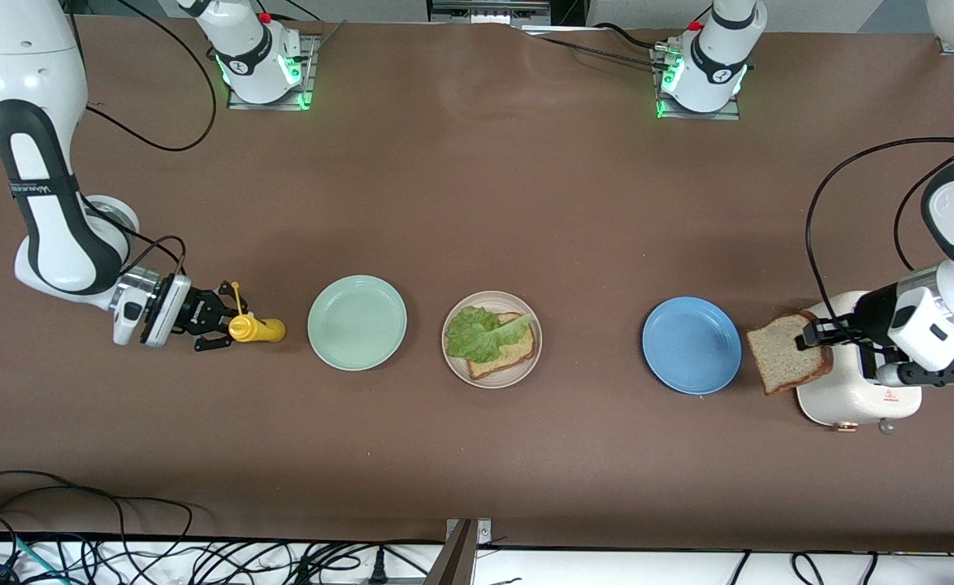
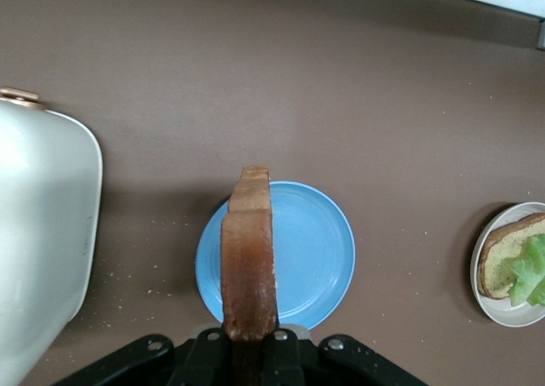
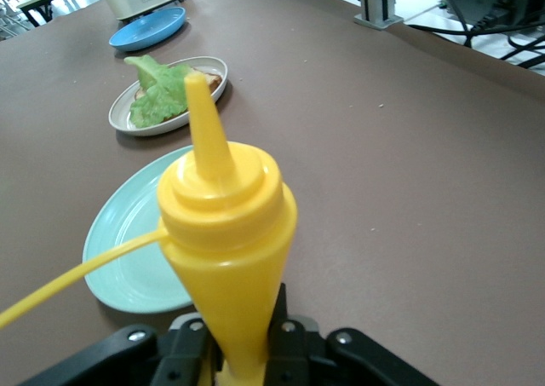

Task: Make sandwich on beige plate with both arms
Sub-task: 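Lift the bread with the left gripper while the right gripper lifts the bottle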

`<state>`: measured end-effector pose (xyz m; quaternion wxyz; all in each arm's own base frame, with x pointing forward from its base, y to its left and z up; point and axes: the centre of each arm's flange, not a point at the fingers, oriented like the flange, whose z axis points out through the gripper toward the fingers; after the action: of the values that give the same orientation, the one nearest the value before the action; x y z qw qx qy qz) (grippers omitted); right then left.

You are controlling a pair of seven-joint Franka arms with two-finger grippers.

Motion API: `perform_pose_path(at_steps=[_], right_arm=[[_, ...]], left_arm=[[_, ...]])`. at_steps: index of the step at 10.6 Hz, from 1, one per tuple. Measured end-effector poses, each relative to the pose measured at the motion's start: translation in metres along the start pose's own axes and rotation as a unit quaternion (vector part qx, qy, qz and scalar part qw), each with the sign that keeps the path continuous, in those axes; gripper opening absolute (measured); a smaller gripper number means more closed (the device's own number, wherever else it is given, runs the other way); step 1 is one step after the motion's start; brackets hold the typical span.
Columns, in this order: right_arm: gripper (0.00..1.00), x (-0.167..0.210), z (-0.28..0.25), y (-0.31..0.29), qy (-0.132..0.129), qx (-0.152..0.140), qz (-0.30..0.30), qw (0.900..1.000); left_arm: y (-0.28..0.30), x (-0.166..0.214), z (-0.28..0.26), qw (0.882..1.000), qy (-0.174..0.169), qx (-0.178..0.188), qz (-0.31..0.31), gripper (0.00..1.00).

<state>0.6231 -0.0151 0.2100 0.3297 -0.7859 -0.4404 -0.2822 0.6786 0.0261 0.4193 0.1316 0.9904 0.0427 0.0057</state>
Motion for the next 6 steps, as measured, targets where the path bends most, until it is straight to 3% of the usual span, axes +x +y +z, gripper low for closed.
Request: perform_pose_path(at_steps=[2, 4, 6], right_arm=[[0.04, 0.034, -0.006, -0.002, -0.035, 0.006, 0.018, 0.999], [0.04, 0.083, -0.007, -0.011, -0.104, 0.004, 0.034, 0.994], [0.04, 0.133, -0.001, -0.021, -0.174, -0.017, 0.038, 0.984]], left_arm=[[0.007, -0.003, 0.008, 1.0, -0.007, 0.0, 0.005, 0.09], [0.007, -0.003, 0.01, 1.0, -0.01, 0.0, 0.004, 0.09], [0.006, -0.004, 0.012, 1.0, -0.012, 0.0, 0.004, 0.09]])
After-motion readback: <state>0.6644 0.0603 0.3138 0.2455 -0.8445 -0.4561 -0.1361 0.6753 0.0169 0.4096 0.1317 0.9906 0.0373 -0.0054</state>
